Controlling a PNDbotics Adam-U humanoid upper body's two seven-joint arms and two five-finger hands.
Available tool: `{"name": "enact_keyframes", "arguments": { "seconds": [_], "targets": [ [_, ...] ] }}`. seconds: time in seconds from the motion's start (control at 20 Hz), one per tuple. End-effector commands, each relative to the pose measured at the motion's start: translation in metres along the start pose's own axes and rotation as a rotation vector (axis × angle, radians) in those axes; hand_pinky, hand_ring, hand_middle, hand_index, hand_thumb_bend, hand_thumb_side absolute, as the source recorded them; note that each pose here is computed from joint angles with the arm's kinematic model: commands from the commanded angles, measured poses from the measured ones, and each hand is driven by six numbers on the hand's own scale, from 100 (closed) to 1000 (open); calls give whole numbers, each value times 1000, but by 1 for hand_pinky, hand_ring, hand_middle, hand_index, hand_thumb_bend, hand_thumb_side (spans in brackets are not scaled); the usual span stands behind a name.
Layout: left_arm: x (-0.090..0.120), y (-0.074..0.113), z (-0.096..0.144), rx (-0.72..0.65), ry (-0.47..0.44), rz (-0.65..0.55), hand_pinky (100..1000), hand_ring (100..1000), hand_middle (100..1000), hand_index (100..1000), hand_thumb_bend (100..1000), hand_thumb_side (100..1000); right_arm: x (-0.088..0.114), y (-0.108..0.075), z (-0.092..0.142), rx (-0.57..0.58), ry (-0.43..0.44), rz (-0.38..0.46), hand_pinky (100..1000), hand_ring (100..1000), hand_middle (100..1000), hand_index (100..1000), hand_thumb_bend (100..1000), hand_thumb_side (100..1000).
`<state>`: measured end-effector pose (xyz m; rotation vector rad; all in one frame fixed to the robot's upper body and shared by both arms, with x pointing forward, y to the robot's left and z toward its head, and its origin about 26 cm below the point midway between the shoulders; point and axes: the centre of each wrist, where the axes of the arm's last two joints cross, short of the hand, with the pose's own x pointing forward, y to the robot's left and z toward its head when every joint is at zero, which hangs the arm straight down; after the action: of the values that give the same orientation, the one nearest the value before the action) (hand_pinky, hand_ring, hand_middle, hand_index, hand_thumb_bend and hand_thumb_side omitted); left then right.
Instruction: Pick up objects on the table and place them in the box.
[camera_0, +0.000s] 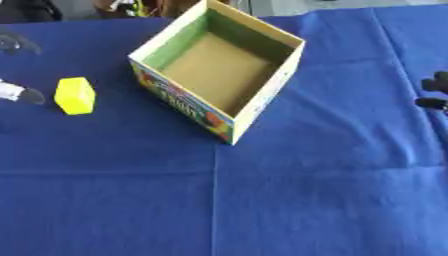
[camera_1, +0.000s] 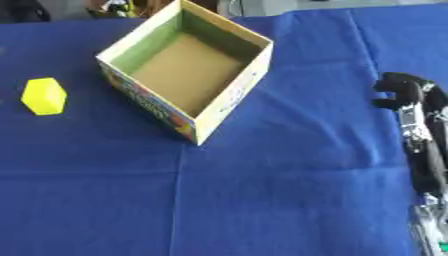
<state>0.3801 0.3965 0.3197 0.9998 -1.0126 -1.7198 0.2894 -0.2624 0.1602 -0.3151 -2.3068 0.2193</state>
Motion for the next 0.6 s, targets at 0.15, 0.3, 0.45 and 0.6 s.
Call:
{"name": "enact_keyframes", "arguments": {
  "seconds": [0.15, 0.3, 0.45, 0.6],
  "targets": [
    [-2, 10, -15, -3, 9, -56, 679, 862, 956, 1000, 725, 790, 5, -1, -3, 17, -22, 19, 685, 792, 622, 757, 100, 806],
    [-4, 9, -23, 4, 11, -76, 678, 861, 960, 1000, 725, 781, 5, 0, -3, 20, -23, 21, 685, 792, 622, 757, 100, 807],
    [-5, 9, -27, 6, 18, -101, 682, 859, 958, 1000, 726, 769, 5, 1, -3, 21, -21, 21, 686, 793, 622, 757, 100, 809],
    [-7, 6, -31, -17, 29, -122, 694, 865, 961, 1000, 732, 770, 5, 1, -4, 23, -21, 21, 686, 793, 622, 758, 100, 810]
  ]
}}
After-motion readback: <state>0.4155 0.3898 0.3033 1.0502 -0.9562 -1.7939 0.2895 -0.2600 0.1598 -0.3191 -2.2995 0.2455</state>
